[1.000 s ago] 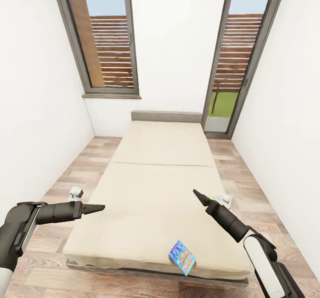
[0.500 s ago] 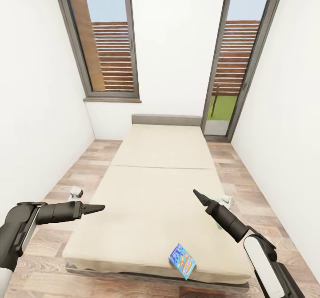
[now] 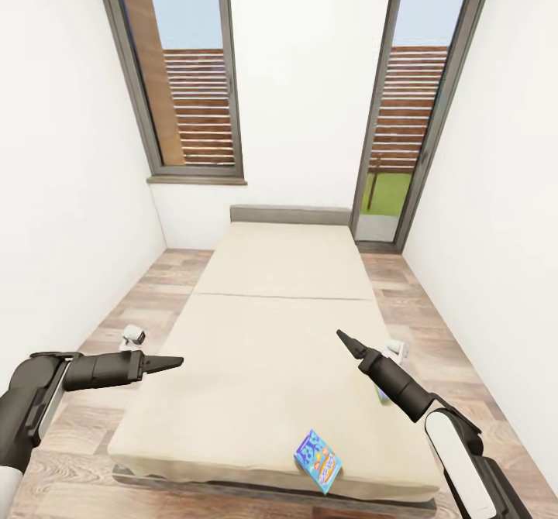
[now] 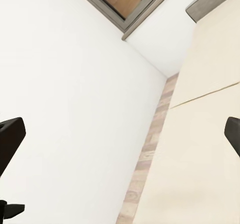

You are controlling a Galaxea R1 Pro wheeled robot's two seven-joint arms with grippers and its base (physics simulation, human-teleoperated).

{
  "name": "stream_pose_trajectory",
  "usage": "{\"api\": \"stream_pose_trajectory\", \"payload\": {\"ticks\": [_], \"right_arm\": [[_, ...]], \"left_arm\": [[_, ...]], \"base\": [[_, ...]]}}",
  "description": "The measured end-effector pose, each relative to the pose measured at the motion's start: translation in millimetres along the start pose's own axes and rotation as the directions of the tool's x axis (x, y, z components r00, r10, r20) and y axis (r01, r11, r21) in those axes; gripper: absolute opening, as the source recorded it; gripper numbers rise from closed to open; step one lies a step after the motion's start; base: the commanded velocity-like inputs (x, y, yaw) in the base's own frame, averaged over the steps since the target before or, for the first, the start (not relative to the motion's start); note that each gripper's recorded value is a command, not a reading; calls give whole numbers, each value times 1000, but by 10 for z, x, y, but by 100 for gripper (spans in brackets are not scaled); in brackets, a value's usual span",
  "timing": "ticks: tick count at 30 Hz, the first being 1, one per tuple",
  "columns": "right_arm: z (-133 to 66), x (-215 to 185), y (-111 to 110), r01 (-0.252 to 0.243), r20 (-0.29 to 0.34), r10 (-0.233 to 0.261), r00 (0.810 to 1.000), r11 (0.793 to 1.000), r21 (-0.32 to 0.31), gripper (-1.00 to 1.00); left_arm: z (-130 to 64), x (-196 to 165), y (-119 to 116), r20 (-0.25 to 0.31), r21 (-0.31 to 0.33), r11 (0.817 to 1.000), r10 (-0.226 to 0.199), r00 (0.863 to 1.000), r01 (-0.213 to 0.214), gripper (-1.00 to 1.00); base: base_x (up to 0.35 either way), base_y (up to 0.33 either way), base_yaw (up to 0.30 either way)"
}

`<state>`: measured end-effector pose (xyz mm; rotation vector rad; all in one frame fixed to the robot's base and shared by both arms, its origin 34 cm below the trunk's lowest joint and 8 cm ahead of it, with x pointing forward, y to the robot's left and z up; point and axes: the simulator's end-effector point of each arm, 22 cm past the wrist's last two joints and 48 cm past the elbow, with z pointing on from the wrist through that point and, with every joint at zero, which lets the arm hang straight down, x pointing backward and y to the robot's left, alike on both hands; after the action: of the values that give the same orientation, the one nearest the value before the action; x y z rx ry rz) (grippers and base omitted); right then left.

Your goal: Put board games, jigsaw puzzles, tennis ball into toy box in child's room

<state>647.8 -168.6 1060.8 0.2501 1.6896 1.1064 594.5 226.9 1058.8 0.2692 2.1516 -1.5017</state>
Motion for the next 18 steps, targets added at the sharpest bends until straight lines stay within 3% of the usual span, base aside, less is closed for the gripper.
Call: {"api": "stream_pose_trajectory", "payload": {"ticks": [18], "right_arm": [[-18, -94, 132, 16, 17, -15, 1000, 1000, -19, 100]], "left_arm": [[-45, -58, -123, 12, 2, 1000, 27, 1000, -27, 100]], "base": [[0, 0, 0]]}}
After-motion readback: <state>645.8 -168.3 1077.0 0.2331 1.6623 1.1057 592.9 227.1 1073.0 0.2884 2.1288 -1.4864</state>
